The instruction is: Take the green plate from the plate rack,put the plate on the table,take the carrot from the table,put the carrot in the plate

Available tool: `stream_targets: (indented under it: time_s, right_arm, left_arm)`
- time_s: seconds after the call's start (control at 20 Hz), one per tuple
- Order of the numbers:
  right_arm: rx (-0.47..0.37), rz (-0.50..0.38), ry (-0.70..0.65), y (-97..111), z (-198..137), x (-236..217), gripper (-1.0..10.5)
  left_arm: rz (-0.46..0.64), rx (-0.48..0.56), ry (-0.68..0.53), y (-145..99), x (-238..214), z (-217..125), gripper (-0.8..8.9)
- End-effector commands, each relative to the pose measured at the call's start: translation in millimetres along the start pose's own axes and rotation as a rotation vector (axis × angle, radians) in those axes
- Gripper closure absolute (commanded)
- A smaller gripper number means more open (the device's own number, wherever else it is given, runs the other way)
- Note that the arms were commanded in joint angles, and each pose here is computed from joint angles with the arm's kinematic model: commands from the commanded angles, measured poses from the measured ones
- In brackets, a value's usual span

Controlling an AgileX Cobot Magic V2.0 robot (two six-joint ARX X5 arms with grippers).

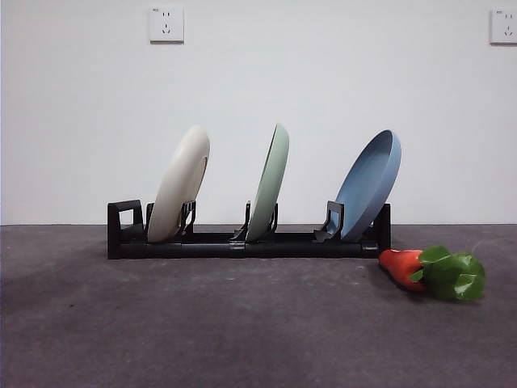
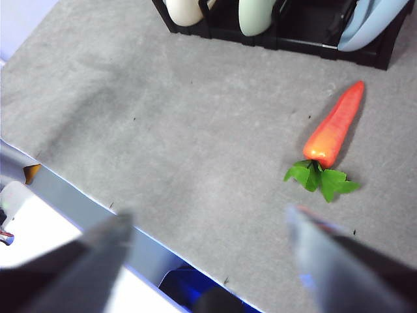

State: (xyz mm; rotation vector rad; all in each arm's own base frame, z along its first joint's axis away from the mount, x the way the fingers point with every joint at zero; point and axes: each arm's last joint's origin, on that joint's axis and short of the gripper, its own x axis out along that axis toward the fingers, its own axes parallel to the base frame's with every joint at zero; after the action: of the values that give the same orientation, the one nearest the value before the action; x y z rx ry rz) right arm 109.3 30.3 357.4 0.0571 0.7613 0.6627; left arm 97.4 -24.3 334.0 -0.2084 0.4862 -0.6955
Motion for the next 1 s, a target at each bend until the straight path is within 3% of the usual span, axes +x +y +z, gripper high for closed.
stream_targets:
  time_s: [0.05, 0.35, 0.55, 1.0]
  right_arm:
    - [0.006, 0.001, 0.002, 0.3, 0.1, 0.0, 2.9]
    - [0.009, 0.001, 0.002, 0.2, 0.2, 0.1, 2.9]
    - [0.014, 0.001, 0.003, 0.1, 0.2, 0.3, 2.9]
    - [0.014, 0.001, 0.003, 0.1, 0.2, 0.3, 2.9]
  left_arm:
    - [-0.005, 0.004, -0.013, -1.2, -1.2, 2.0, 2.20]
    - [-0.050, 0.011, -0.008, -0.3, 6.1, 11.3, 2.20]
    - [-0.099, 0.078, -0.035, -5.9, 22.6, 49.8, 2.20]
    - [-0.137, 0.169, 0.011, -25.1, 151.4, 137.6, 2.20]
